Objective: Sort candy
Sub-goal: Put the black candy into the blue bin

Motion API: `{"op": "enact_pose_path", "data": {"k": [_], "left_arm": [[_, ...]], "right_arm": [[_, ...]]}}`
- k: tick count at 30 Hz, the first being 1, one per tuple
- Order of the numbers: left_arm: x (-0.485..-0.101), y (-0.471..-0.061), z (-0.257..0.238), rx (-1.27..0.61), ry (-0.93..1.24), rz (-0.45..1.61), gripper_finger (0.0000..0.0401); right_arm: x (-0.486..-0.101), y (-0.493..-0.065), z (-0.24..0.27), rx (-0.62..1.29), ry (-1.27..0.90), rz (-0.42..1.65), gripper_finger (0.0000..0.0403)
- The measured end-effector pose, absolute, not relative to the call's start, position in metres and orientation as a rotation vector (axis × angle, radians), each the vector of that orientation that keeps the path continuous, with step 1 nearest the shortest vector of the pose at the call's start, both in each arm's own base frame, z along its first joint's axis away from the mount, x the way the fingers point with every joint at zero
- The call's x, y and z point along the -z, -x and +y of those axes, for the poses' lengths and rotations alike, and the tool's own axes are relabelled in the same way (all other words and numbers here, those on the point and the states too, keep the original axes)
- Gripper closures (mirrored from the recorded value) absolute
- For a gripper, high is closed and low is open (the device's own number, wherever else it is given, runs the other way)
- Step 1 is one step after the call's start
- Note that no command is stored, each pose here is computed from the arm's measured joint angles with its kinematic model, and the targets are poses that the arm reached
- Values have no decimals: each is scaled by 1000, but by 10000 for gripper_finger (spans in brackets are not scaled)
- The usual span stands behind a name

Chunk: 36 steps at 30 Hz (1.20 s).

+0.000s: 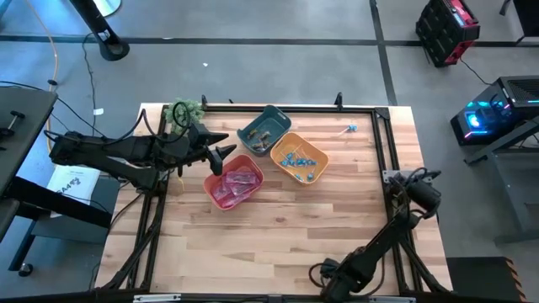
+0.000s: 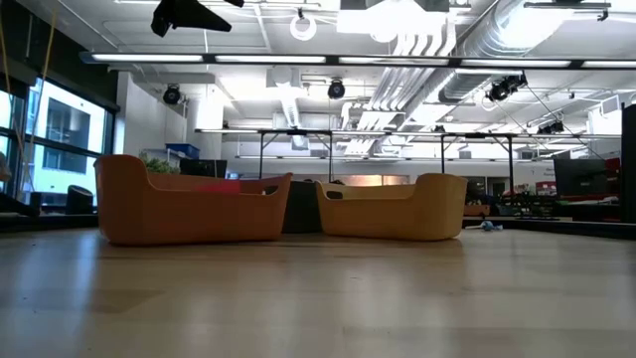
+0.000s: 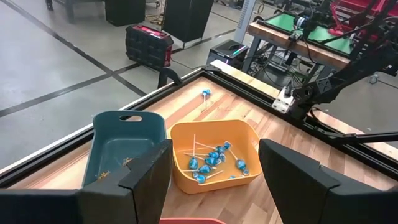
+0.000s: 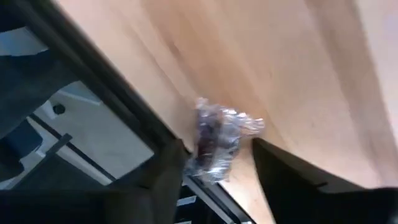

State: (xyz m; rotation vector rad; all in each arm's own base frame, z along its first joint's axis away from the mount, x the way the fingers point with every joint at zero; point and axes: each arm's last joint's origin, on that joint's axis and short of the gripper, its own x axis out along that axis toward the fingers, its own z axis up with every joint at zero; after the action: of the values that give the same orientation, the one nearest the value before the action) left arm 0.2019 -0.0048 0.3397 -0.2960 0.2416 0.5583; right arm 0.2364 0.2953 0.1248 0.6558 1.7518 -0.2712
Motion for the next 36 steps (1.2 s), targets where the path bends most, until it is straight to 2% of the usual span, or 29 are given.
{"op": "enact_pose_path", "data": {"k": [5, 6, 13, 19, 25, 29, 36], "left_arm": [[-340, -202, -5, -558, 296, 241, 167], [-340, -202, -5, -558, 296, 241, 167], [-340, -202, -5, -558, 297, 239, 167], [-340, -202, -5, -542, 301, 243, 167], [-340, -202, -5, -542, 301, 243, 167], [-340, -202, -5, -542, 301, 243, 167], [-340, -202, -5, -546, 338, 228, 167]], "right_arm": [[-128, -239, 276, 328, -528, 1781, 354], [-130, -239, 269, 336, -470, 1776, 367], [-147, -263, 197, 447, -18, 1682, 354], [-190, -309, 118, 434, 93, 1394, 362], [-257, -345, 36, 403, 17, 931, 361], [-295, -355, -24, 424, -161, 633, 350], [-287, -363, -120, 522, -385, 456, 345]]}}
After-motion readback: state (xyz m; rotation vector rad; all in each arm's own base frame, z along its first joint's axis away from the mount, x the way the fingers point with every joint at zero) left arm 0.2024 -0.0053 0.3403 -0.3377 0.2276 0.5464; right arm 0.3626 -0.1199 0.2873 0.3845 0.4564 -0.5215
